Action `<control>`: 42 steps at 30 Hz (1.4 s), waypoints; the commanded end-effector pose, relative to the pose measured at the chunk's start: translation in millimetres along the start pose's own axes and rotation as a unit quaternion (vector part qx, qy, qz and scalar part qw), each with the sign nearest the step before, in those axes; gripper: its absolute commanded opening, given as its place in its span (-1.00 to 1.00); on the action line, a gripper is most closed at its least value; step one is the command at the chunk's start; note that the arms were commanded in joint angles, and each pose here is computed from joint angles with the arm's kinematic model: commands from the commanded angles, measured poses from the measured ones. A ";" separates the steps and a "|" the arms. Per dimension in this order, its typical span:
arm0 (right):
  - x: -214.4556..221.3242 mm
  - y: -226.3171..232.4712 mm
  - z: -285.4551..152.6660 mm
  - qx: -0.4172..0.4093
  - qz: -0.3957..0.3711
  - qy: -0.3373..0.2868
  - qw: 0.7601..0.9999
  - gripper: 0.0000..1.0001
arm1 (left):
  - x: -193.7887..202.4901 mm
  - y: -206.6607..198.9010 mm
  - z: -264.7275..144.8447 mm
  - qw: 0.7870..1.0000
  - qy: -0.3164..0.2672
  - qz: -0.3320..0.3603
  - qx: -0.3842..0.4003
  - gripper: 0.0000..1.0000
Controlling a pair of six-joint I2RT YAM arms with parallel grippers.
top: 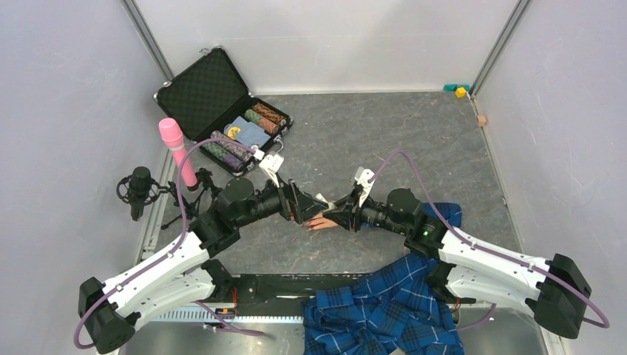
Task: Paint the nails
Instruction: Unscrew the nail polish bottle.
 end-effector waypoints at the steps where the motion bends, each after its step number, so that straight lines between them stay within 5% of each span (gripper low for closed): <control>1: -25.7 23.7 -1.7 -0.088 -0.005 -0.058 0.994 -1.00 | -10.7 -22.9 -5.3 0.996 -0.022 0.031 0.080 0.99; 5: -28.4 26.2 -1.8 -0.098 -0.004 -0.068 0.993 -1.00 | -6.4 -19.9 -4.2 0.997 -0.016 0.025 0.077 0.99; 14: -26.5 27.5 1.6 -0.105 0.003 -0.067 0.992 -1.00 | -3.8 -19.1 -2.8 0.996 -0.021 0.015 0.086 0.39; 22: -23.6 28.3 3.4 -0.112 0.003 -0.062 0.992 -1.00 | -3.6 -17.3 -1.7 0.996 -0.026 0.010 0.084 0.10; 26: -22.6 27.5 3.5 -0.109 0.003 -0.061 0.992 -1.00 | -3.2 -17.7 -0.9 0.996 -0.024 0.009 0.086 -0.18; 32: -19.3 17.6 7.1 -0.072 0.005 -0.053 0.996 -1.00 | -2.6 -17.0 1.0 0.996 -0.024 0.003 0.086 -0.95; 42: -17.6 -12.8 17.7 0.046 -0.005 -0.027 0.999 -1.00 | 0.5 -4.5 8.8 0.998 -0.022 -0.029 0.046 -0.96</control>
Point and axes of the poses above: each gripper's point midway between its finger pads, its own z axis out along the fingers, its own y axis along the line the jaws close on, x = y × z, the point moved 5 cm from there along -z, back along the fingers, and after that the axes turned 1 degree about -z, right-handed, at the moved point
